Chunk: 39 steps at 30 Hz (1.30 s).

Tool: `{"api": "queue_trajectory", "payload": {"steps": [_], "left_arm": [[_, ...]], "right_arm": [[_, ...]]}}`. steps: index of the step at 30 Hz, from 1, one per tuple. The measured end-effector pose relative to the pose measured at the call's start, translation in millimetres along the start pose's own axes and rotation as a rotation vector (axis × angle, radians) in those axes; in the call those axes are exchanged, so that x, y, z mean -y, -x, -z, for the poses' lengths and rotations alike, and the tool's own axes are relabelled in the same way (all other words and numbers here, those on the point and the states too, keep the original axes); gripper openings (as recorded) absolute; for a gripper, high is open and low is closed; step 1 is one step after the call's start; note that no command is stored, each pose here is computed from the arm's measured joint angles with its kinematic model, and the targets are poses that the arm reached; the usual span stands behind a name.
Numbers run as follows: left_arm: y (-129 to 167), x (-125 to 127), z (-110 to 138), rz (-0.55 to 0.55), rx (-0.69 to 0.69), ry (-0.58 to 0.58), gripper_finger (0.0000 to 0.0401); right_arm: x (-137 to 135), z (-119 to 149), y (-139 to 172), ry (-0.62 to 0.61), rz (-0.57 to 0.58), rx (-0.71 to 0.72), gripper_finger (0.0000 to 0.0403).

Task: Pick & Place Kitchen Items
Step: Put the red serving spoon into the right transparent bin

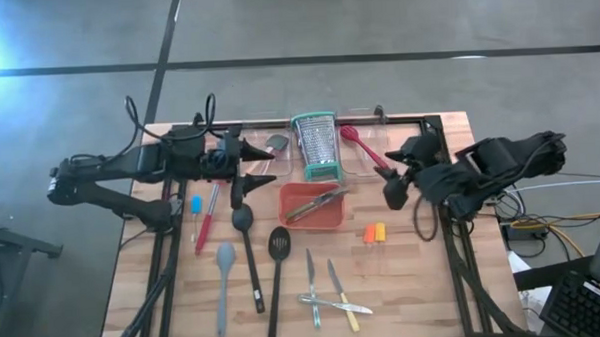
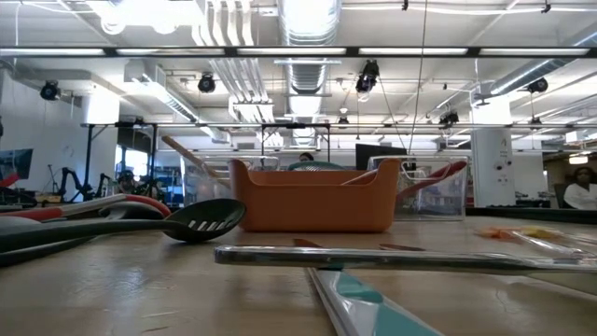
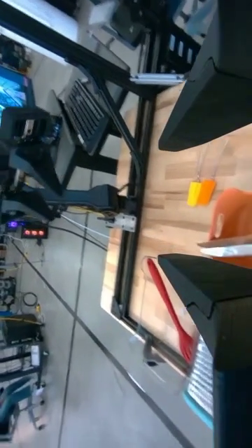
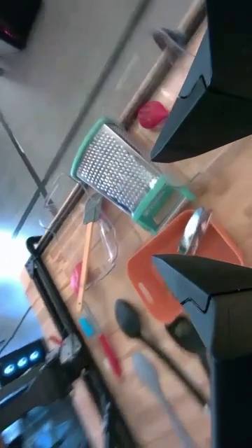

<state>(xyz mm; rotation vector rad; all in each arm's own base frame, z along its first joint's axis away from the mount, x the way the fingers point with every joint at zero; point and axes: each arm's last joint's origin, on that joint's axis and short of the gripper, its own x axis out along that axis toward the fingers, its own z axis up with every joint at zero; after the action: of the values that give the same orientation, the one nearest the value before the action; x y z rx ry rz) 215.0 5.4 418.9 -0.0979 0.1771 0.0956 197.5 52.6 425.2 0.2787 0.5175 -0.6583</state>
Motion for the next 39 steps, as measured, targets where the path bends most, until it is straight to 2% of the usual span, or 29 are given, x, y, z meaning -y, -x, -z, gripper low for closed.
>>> {"api": "queue_trajectory", "payload": {"steps": [7,12,18,21,26,35,39], "left_arm": [[9,1,10,-0.007,-0.109,0.011,0.0259],[20,3,16,0.0,-0.18,0.034,0.0259],[32,1,34,-0.04,-0.376,0.124,0.0259],[37,0,44,-0.089,-0.484,0.185,0.0259],[48,-3,60,-0.276,-0.631,0.27,0.0259],[61,-12,84,-0.66,-0.702,0.362,0.0259],[57,-14,112,-0.72,-0.797,0.439,0.0259]], "right_arm": [[-27,10,-26,0.258,0.085,-0.018,0.0219],[-43,18,-44,0.371,0.134,-0.037,0.0219],[-43,21,-46,0.154,0.159,-0.057,0.0219],[-25,19,-30,0.043,0.184,-0.071,0.0219],[8,17,-3,-0.134,0.202,-0.08,0.0219],[33,11,19,-0.195,0.141,-0.057,0.0219],[37,11,22,-0.208,0.134,-0.055,0.0219]]}}
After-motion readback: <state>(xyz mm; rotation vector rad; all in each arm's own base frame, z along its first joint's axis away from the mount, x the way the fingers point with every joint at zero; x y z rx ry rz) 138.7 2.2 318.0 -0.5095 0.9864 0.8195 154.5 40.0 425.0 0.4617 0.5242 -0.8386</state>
